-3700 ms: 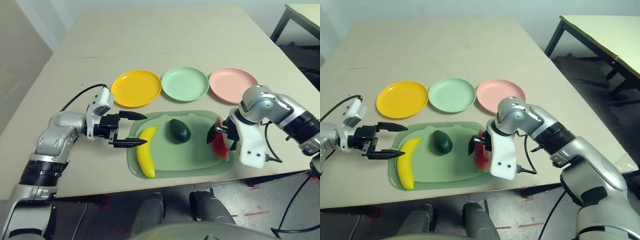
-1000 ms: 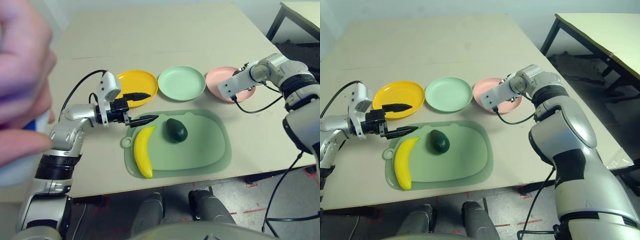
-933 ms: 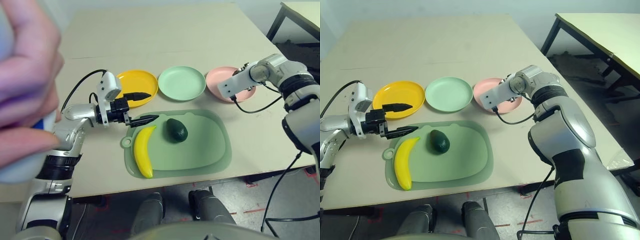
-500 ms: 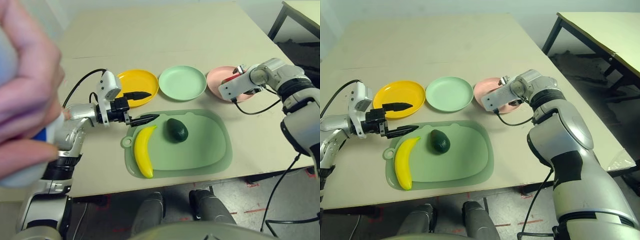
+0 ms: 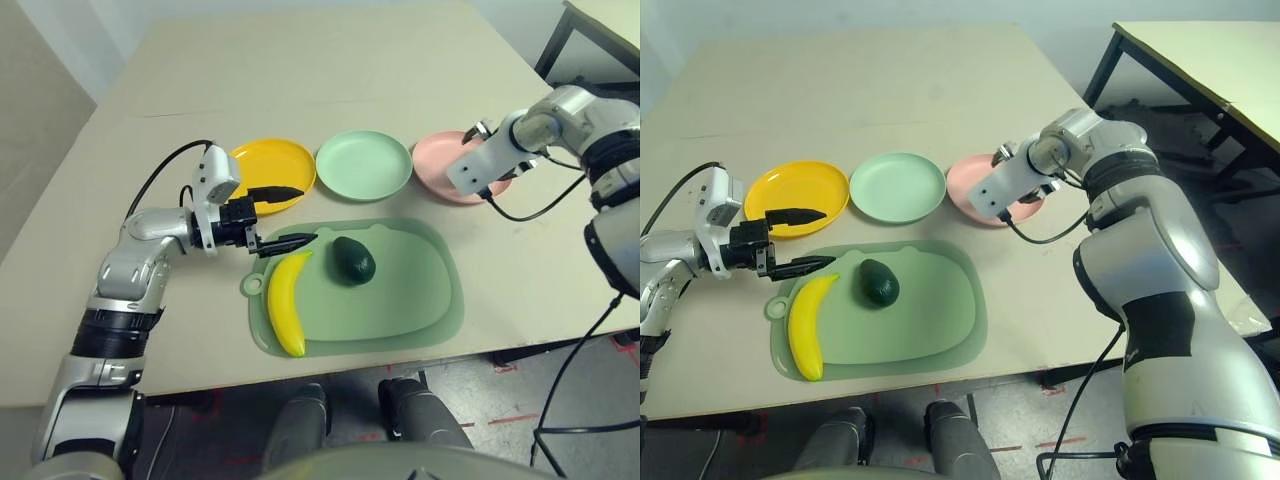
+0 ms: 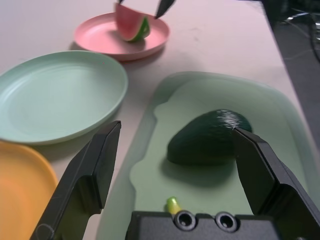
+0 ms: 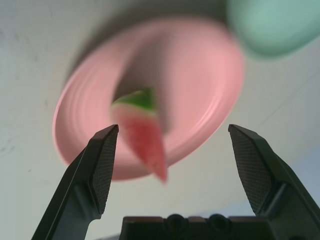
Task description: Place the fruits into color-matched plates.
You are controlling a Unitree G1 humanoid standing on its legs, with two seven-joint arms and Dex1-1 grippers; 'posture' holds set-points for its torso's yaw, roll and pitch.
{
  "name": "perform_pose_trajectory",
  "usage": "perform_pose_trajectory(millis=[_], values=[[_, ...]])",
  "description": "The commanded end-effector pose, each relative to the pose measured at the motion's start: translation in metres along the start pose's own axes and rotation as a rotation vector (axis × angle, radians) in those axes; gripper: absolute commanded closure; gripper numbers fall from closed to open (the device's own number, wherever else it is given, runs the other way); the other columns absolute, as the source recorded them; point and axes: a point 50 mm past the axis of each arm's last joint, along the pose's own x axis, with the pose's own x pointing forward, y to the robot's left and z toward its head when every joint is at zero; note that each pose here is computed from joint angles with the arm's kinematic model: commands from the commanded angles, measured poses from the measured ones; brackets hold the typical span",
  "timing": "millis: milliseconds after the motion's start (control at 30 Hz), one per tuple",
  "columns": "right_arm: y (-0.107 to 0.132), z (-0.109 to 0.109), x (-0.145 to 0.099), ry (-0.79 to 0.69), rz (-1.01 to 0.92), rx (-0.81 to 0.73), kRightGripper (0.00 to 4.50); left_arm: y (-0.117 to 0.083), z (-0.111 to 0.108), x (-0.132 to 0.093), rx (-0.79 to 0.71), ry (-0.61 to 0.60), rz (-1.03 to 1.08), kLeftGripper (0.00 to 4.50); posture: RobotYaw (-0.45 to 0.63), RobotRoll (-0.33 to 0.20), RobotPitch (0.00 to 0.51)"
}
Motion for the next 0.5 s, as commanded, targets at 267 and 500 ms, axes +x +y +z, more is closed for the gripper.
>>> perform_pose_trajectory(millis=[267,500], values=[[-0.034,0.058,-0.02,-0.294,-0.018,-0.403,0.06,-0.02,-0.013,-0.028,-0.045,0.077,-0.181,0.0,-0.01,0.0,0.109],[-0.024,0.104,-0.009,-0.442,0.046,-0.632,0.06,-0.019,-0.012,-0.034,-0.047,0.083,-0.165,0.0,0.01,0.0,0.119]])
